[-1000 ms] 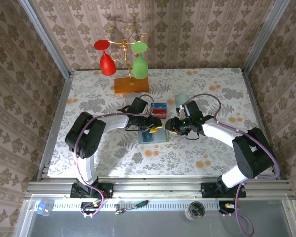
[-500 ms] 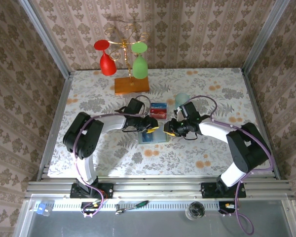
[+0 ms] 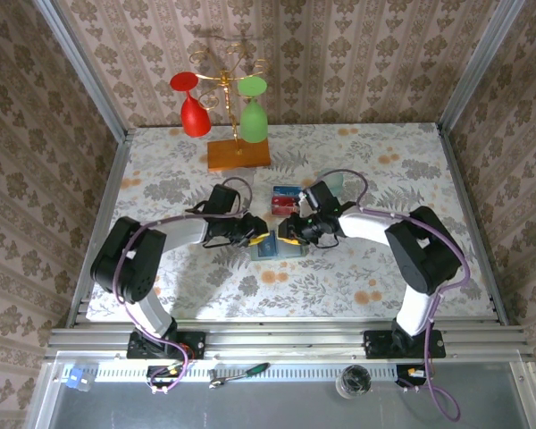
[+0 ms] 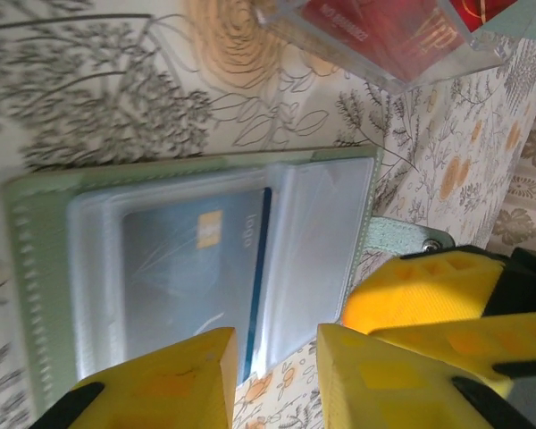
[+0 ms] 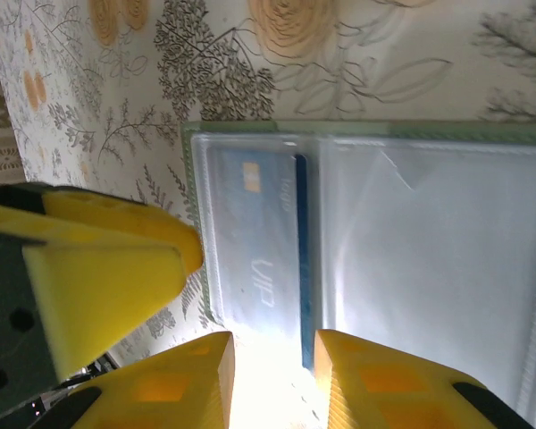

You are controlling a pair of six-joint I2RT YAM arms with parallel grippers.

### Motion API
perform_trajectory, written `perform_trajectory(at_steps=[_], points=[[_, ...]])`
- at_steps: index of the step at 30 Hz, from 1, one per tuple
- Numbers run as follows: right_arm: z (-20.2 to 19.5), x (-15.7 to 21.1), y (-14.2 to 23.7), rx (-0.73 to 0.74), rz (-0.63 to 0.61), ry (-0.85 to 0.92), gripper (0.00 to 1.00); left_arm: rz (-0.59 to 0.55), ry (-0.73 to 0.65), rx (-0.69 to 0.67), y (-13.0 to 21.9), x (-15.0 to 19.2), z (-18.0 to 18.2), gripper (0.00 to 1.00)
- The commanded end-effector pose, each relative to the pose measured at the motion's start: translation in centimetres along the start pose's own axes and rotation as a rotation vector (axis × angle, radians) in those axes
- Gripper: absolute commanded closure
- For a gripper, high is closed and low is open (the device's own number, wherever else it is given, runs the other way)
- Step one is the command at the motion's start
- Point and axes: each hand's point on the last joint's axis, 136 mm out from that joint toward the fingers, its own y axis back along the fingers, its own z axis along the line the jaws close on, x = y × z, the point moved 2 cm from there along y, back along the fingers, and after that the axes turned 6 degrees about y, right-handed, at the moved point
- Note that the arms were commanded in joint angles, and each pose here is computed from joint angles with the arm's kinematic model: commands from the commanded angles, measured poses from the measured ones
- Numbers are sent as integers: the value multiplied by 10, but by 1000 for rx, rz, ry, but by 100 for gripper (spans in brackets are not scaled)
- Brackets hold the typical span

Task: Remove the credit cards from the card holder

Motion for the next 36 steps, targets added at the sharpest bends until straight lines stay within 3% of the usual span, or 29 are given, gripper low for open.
perform_trajectory(at_steps=[1, 16, 36], points=[[11, -5, -10, -27, 14, 5, 70, -9, -7, 4, 8, 2, 4, 71], [-15, 6, -25, 67, 57, -17, 71, 2, 6, -14, 2, 0, 17, 89], [-24, 11, -20, 129, 62, -28, 71, 20, 11, -65, -1, 6, 31, 100]])
